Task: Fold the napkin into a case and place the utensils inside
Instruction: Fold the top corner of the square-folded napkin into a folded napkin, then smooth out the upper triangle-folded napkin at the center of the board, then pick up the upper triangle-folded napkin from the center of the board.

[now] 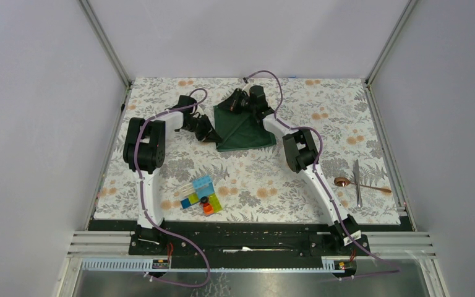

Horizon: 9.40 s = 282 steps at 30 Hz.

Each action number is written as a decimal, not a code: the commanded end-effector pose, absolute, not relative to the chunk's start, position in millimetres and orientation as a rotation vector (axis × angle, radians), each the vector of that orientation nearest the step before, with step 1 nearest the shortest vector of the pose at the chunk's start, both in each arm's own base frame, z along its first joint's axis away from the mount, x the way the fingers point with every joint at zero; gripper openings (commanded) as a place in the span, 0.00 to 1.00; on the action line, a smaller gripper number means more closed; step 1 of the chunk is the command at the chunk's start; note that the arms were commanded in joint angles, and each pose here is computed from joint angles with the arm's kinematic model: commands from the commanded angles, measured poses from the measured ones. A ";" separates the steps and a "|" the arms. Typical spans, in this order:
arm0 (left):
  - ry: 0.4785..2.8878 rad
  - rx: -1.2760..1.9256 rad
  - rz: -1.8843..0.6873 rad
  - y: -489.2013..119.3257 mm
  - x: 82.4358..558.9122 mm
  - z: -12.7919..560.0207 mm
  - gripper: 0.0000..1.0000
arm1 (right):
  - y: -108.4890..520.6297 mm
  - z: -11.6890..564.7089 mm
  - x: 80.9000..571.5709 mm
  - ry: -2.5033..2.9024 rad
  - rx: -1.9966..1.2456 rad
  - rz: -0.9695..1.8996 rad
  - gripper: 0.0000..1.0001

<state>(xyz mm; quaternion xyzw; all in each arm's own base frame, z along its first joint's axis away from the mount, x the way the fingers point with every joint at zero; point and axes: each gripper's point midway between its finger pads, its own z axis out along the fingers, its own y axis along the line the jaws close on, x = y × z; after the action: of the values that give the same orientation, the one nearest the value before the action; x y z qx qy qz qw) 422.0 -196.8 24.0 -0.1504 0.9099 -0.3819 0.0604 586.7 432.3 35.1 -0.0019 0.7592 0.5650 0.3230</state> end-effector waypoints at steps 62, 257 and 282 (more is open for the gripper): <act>2.846 -0.502 -1.053 -189.6 394.7 -6.5 0.07 | 297.3 37.6 585.1 2.141 0.142 1.514 0.83; 2.344 -0.456 -1.089 -98.5 407.5 145.1 0.62 | 348.5 65.1 366.6 2.420 -1.132 0.036 0.41; 2.341 -0.449 -1.101 -99.7 406.1 146.2 0.62 | 325.5 25.2 372.2 2.489 -1.169 -0.060 0.44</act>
<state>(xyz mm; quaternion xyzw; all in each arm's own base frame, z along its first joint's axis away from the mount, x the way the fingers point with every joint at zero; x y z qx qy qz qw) 402.6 -100.1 141.2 -0.1774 0.8690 -0.3948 0.2398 366.2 333.4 29.8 -0.4209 0.8842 -0.0260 0.2011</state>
